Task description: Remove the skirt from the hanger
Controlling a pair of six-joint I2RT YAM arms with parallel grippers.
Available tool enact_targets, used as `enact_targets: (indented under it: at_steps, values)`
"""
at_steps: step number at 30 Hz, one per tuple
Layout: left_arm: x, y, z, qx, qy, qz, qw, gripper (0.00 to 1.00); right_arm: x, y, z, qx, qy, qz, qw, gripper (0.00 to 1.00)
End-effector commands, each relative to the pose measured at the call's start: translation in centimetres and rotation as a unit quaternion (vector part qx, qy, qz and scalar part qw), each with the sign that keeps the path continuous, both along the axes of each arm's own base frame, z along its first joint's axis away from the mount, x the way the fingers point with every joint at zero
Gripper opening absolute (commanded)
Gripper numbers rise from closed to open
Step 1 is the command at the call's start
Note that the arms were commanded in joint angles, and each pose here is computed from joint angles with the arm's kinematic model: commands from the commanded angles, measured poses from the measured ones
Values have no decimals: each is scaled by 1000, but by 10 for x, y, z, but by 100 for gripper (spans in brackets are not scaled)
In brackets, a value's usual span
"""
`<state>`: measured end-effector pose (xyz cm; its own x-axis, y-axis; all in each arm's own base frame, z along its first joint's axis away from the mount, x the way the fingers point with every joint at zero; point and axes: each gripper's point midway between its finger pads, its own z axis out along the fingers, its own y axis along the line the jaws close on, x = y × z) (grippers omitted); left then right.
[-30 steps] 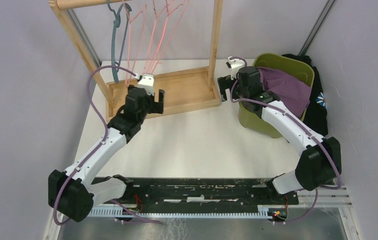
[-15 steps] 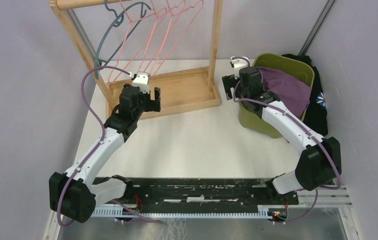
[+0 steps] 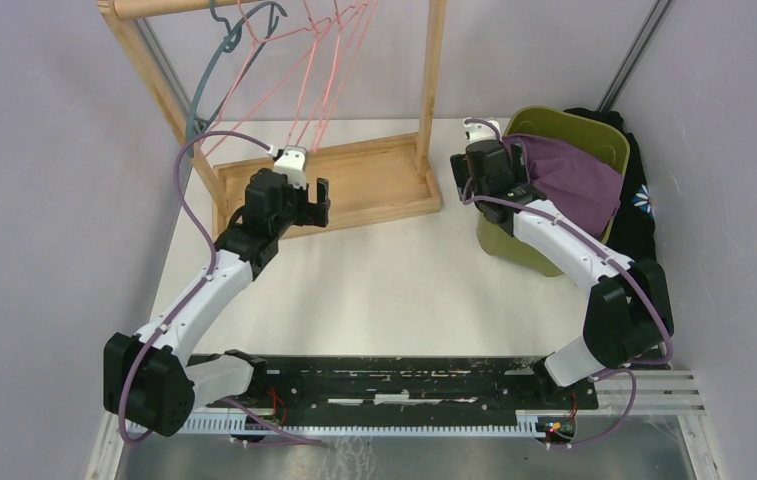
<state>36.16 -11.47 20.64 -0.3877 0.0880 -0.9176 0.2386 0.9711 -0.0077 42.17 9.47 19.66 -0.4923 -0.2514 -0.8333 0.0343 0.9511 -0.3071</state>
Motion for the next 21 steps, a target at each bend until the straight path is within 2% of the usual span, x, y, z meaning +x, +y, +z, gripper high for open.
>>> enact_targets:
  at_steps: [1, 10, 21]
  values:
    - [8, -9, 24, -34, -30, -7, 999, 99, 8, -4, 30, -1, -40, -28, 999, 100]
    - [7, -10, 25, -33, -30, -10, 999, 100, 9, -1, 34, -2, -39, -26, 999, 100]
    - [5, -12, 25, -38, -28, -17, 999, 100, 4, -2, 59, 12, -71, -23, 997, 100]
